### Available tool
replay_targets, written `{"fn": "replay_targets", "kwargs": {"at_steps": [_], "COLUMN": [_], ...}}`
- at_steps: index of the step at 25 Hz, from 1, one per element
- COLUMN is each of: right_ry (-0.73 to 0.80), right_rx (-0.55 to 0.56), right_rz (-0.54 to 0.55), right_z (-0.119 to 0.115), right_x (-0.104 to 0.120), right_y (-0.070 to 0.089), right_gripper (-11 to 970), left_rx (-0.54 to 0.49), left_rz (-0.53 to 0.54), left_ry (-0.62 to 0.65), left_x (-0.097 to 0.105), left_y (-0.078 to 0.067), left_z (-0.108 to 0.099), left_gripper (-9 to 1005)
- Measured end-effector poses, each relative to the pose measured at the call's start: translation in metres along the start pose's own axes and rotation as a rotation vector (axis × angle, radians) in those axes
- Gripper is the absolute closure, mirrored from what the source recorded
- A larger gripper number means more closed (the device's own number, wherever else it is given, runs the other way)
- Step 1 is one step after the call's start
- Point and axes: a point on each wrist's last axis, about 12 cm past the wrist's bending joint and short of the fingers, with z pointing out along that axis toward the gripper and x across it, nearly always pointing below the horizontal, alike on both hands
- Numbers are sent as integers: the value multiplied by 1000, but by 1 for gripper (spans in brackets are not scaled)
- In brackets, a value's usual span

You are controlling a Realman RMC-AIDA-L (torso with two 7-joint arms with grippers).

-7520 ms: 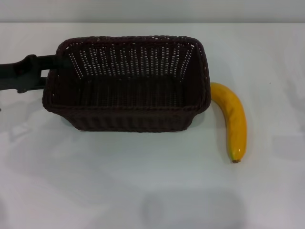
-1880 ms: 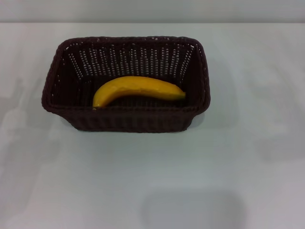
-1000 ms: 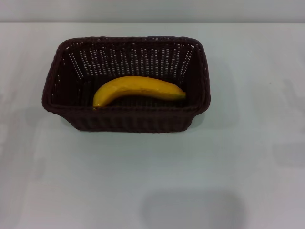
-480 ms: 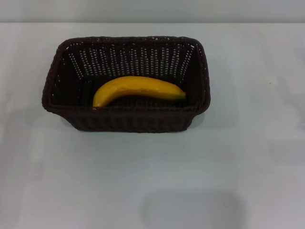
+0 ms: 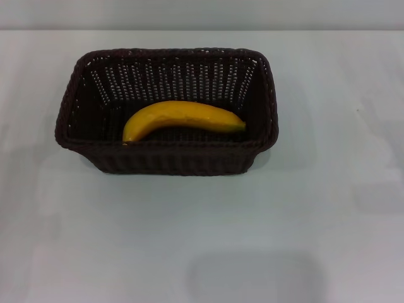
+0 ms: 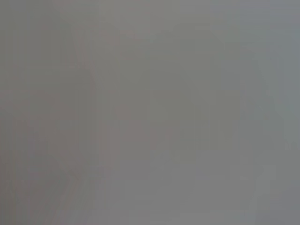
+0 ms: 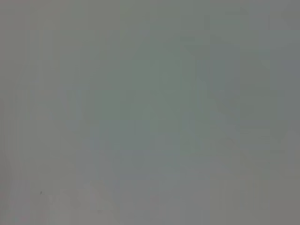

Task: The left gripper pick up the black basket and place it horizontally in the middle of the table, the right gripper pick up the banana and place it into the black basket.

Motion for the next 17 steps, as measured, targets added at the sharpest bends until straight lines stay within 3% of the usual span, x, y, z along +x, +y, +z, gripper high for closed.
{"fn": "replay_targets", "kwargs": {"at_steps": [9,17], "right_ry": [6,17], "right_rx": [3,11], "right_rz": [2,8], "right_z": [-2,-8], "right_x": [1,4], "right_y": [-1,-2], "right_gripper": [102,102], "left_rx": [19,42], "left_rz": [-25,-27], "left_ry": [-46,-75], "left_x": [-1,-4], "left_y": [-3,-6], "left_z": [-15,-16], "left_gripper": [270,239]}}
